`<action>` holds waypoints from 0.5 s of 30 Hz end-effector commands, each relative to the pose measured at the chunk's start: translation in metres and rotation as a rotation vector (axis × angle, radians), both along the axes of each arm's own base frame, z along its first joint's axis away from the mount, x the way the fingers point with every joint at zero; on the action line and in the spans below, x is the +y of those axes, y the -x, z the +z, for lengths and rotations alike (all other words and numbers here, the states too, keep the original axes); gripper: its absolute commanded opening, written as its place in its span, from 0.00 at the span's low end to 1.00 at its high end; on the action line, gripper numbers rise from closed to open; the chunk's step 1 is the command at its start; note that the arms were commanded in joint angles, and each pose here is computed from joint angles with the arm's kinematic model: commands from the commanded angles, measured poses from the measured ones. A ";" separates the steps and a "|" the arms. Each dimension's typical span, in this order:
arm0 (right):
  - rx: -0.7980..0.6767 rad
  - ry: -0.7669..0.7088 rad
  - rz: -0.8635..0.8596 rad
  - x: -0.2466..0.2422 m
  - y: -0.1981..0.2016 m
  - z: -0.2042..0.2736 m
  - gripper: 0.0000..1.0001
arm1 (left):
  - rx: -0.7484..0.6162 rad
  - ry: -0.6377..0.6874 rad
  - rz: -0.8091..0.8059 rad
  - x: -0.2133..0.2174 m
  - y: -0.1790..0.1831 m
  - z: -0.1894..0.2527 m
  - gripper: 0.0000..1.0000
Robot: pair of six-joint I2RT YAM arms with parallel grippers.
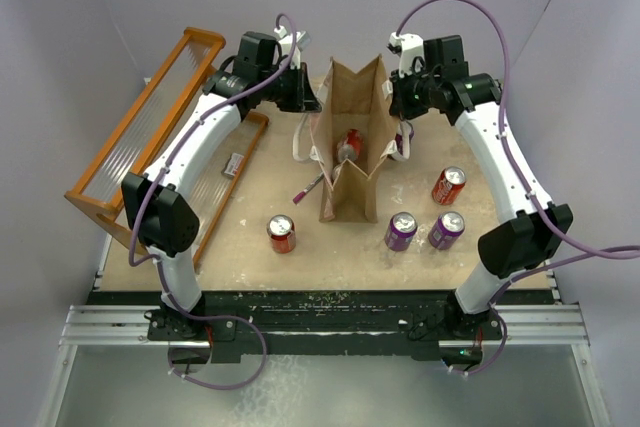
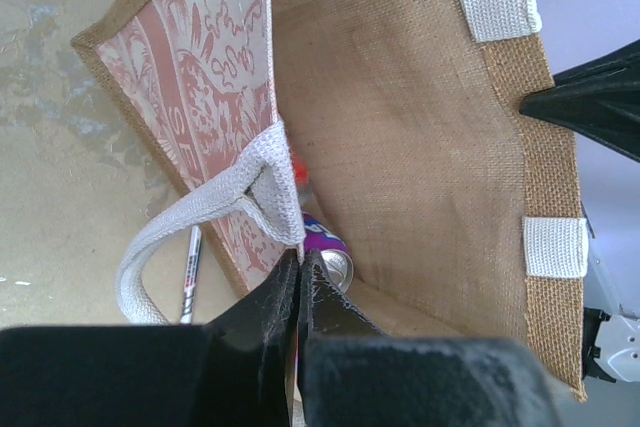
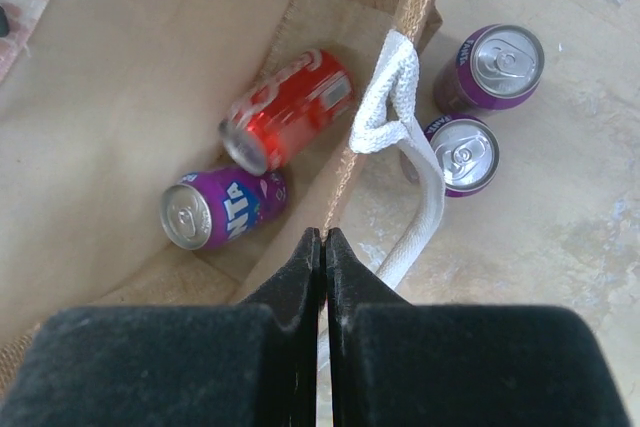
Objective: Place the beverage into the canvas bag
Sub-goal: Adjust the canvas bag at the center of the board.
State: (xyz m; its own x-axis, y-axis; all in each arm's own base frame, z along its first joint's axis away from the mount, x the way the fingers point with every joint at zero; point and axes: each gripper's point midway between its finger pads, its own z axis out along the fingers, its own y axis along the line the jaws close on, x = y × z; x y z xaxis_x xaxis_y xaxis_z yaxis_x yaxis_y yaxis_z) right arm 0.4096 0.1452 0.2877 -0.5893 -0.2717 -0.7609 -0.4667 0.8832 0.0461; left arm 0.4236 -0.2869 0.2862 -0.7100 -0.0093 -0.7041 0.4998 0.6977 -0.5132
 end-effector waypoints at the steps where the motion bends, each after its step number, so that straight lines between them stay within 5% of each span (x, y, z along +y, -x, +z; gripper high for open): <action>1: -0.101 0.017 0.012 -0.004 -0.012 0.016 0.00 | -0.155 0.104 -0.020 -0.008 -0.008 0.060 0.00; 15: -0.030 0.101 0.033 -0.014 -0.024 -0.018 0.00 | -0.085 0.081 -0.030 -0.017 -0.023 0.017 0.00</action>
State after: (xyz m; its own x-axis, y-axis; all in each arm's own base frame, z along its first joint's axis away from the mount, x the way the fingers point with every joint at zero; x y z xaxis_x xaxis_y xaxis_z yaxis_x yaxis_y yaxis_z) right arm 0.4287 0.1354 0.2552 -0.6005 -0.3459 -0.7209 -0.4861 0.8738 -0.0144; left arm 0.4375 -0.2941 0.2680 -0.7195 -0.0072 -0.6944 0.4964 0.6940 -0.5216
